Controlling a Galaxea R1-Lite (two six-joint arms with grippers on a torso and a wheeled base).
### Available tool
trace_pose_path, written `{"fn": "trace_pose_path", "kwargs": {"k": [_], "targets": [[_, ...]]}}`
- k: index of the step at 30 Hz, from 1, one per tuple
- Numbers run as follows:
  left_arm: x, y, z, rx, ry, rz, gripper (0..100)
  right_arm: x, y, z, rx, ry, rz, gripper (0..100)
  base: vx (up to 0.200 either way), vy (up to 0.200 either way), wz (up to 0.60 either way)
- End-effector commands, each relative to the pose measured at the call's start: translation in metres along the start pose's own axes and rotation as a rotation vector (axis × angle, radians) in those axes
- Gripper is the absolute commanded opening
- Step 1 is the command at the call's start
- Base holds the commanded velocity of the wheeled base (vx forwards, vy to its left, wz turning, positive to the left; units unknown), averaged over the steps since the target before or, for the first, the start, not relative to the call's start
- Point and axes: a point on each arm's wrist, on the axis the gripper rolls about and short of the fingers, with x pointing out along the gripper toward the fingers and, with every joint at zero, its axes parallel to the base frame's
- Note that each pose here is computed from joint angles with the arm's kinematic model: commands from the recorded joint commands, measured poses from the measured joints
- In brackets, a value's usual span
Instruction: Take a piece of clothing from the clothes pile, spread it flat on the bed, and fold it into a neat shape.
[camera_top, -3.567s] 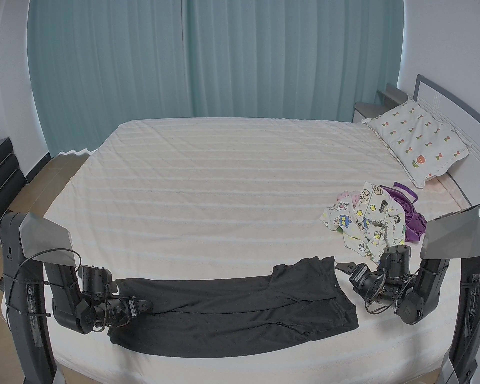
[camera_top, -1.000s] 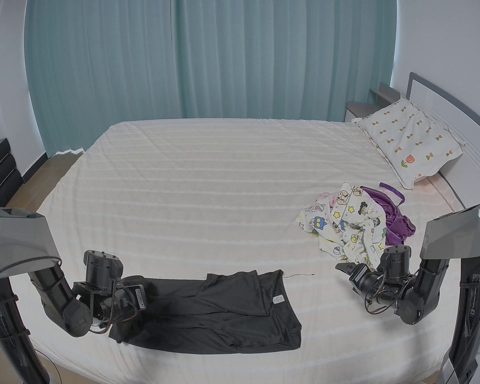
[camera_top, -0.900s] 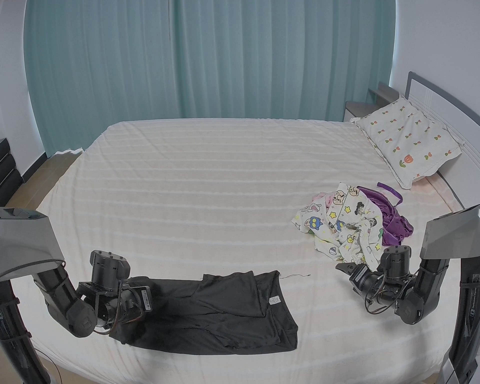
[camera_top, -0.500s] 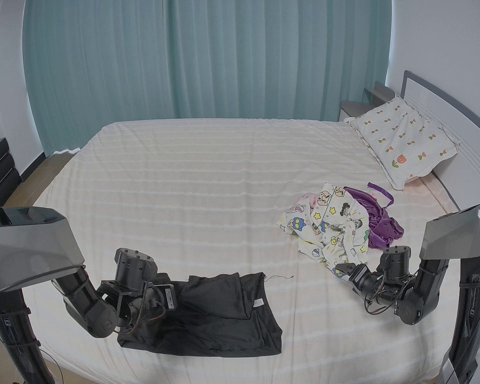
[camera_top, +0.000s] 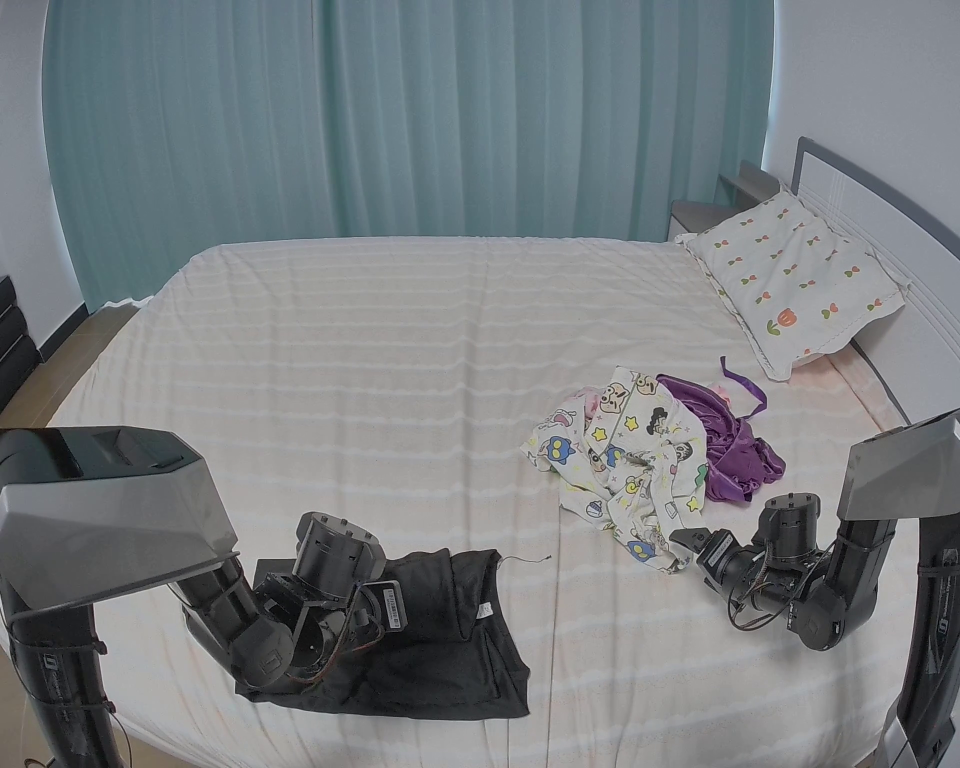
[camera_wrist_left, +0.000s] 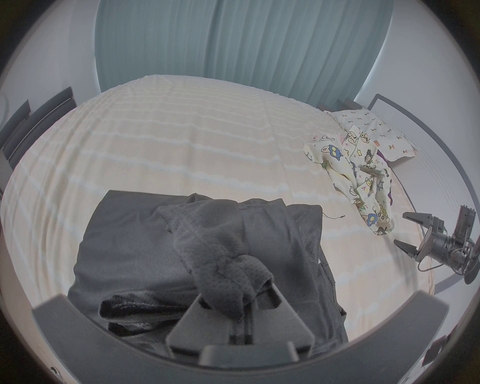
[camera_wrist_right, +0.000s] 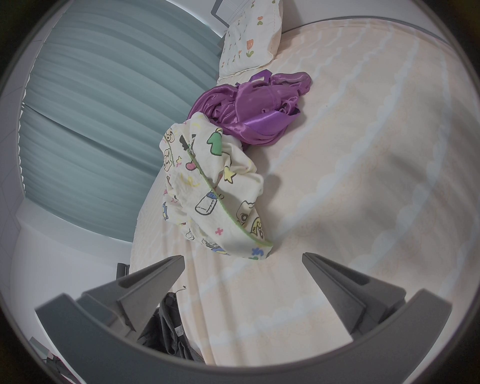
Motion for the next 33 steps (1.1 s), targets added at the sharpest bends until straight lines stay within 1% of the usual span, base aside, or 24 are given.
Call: {"fn": "trace_pose_path", "kwargs": {"k": [1, 3, 16, 23, 25, 30, 33], "targets": [[0.003, 0.001, -0.004, -0.008, 0.014, 0.011, 0, 0.000, 0.000, -0.001, 0.000, 0.002, 0.000, 100, 0.000, 0.000, 0.00], [0.003, 0.001, -0.004, -0.008, 0.014, 0.011, 0, 0.000, 0.000, -0.001, 0.000, 0.002, 0.000, 100, 0.000, 0.000, 0.00], [0.001, 0.001, -0.004, -0.010, 0.010, 0.012, 0, 0.000, 0.000, -0.001, -0.001, 0.002, 0.000, 100, -0.200, 0.000, 0.00], [0.005, -0.004, 0.008, -0.047, -0.032, -0.006, 0, 0.001, 0.000, 0.000, -0.002, 0.001, 0.001, 100, 0.000, 0.000, 0.00], [0.007, -0.009, 0.014, -0.085, -0.048, -0.017, 0, 0.001, 0.000, 0.000, -0.002, 0.001, 0.001, 100, 0.000, 0.000, 0.00], [0.010, -0.013, 0.017, -0.093, -0.068, -0.010, 0, 0.001, 0.000, -0.001, -0.002, 0.002, 0.002, 100, 0.000, 0.000, 0.00], [0.010, -0.016, 0.019, -0.091, -0.074, -0.012, 0, 0.001, 0.000, 0.000, -0.002, 0.001, 0.001, 100, 0.000, -0.200, 0.00]]}}
